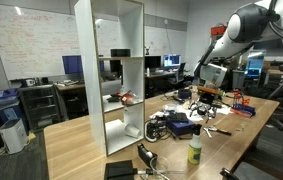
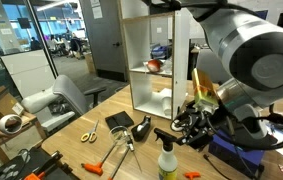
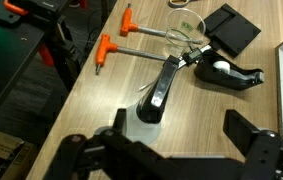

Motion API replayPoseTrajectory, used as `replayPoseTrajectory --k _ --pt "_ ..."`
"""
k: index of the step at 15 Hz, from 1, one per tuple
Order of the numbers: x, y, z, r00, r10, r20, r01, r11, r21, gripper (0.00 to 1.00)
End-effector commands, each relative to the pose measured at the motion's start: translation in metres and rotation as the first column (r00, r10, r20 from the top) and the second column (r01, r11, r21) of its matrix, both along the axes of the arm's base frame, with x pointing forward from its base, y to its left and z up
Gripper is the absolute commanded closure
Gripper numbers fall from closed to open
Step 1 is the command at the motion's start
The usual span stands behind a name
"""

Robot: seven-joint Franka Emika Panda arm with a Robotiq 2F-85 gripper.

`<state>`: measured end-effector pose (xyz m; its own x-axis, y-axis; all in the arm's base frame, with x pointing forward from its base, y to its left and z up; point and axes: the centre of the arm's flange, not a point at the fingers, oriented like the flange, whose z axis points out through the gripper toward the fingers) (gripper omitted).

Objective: Pick up the white bottle and put it on the shelf.

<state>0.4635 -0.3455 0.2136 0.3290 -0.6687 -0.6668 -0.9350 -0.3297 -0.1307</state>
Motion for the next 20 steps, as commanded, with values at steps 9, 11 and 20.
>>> replayPoseTrajectory --k 9,11,20 --pt "-0.009 0.003 -0.08 0.996 -0.025 -0.083 0.034 0.993 0.112 0.0" --pt "-0.013 0.006 -0.092 0.995 -0.026 -0.094 0.038 0.991 0.126 0.0" --pt "-0.006 0.047 -0.138 0.997 -0.014 -0.077 0.03 0.976 0.216 0.0"
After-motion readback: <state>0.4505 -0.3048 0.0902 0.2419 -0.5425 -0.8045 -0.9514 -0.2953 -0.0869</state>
